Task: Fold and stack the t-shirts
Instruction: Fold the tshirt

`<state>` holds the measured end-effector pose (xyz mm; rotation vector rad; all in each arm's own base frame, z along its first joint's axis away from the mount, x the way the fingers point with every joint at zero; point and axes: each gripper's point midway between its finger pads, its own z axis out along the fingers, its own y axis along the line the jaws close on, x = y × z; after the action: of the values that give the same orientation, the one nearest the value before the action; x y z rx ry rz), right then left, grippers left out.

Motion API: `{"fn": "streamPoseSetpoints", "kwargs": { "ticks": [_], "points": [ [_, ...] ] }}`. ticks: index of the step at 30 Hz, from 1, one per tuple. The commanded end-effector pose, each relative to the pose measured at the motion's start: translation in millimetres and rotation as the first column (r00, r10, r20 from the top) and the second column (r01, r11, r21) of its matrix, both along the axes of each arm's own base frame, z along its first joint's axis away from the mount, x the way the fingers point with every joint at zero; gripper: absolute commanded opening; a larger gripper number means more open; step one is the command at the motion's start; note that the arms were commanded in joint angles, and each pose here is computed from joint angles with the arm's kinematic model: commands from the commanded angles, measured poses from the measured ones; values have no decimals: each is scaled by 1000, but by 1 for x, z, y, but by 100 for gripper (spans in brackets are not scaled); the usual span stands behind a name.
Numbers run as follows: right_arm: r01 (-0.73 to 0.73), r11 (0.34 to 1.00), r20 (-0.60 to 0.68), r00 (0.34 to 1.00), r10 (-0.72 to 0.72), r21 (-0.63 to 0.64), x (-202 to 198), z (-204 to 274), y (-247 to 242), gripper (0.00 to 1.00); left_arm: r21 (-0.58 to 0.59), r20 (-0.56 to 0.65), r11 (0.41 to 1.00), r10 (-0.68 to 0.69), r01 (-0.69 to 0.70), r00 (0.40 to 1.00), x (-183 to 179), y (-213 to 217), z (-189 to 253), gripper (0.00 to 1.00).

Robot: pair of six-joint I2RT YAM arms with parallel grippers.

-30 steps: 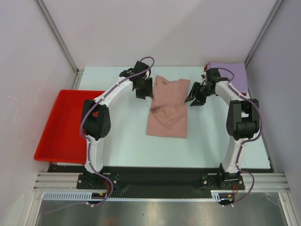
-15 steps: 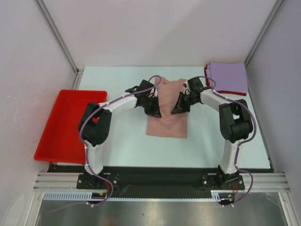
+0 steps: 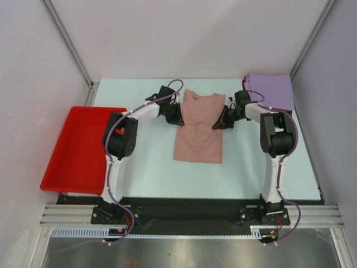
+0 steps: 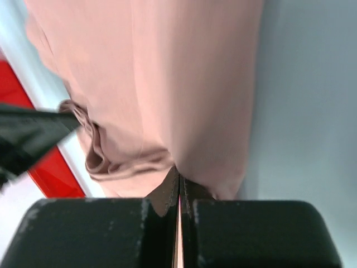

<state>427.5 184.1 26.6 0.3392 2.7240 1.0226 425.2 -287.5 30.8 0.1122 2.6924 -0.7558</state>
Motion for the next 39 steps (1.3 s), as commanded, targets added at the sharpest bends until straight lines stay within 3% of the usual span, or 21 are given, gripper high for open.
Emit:
{"fn": "streamPoseSetpoints", "kwargs": {
  "ticks": [1,6,11,12,13,16,17,19,20,22,23,26,27,31,39],
  "points": [
    [-17,1000,73,997,15,22,27,5,-7,0,-34,120,999,8,-4,993,50,9,11,17],
    [-2,999,81,997,0,32,58,-3,-14,1,-38,121,999,28,-24,992,81,6,-7,16],
    [-9,998,115,993,17,-64,72,34,-28,2,1,198,997,75,-77,977,85,22,32,17],
    [-3,996,129,992,15,-94,72,45,-32,6,15,205,996,80,-85,975,80,27,39,19],
    [-11,993,109,994,24,-114,62,52,-36,11,8,269,995,95,-101,958,78,33,76,25],
    [-12,982,112,993,33,-189,37,81,-49,29,38,284,992,104,-120,953,38,56,96,37],
    [-3,977,105,994,26,-214,23,89,-55,40,34,295,992,105,-120,950,29,59,106,41],
    [-10,976,76,997,27,-216,-1,93,-56,50,31,283,994,89,-101,955,-1,67,117,50],
    [-1,982,81,997,16,-190,-17,106,-54,57,32,261,995,79,-91,962,-14,69,115,51],
    [-25,989,6,1000,26,-143,-58,83,-48,67,6,213,998,60,-62,975,-46,72,109,55],
    [-40,994,-6,999,40,-98,-73,83,-41,79,-41,181,998,43,-37,982,-59,66,108,57],
    [-26,999,-38,999,25,-29,-119,70,-34,93,-114,84,993,21,-11,996,-101,61,92,76],
    [-7,1000,-12,1000,7,8,-123,76,-30,93,-132,69,991,15,-5,998,-109,60,88,80],
    [24,1000,-51,998,-24,10,-157,55,-30,91,-165,-19,986,32,-35,999,-141,62,67,81],
    [56,998,-95,994,-56,-4,-178,18,-33,69,-146,-132,981,107,-126,985,-158,59,28,76]
  ]
}}
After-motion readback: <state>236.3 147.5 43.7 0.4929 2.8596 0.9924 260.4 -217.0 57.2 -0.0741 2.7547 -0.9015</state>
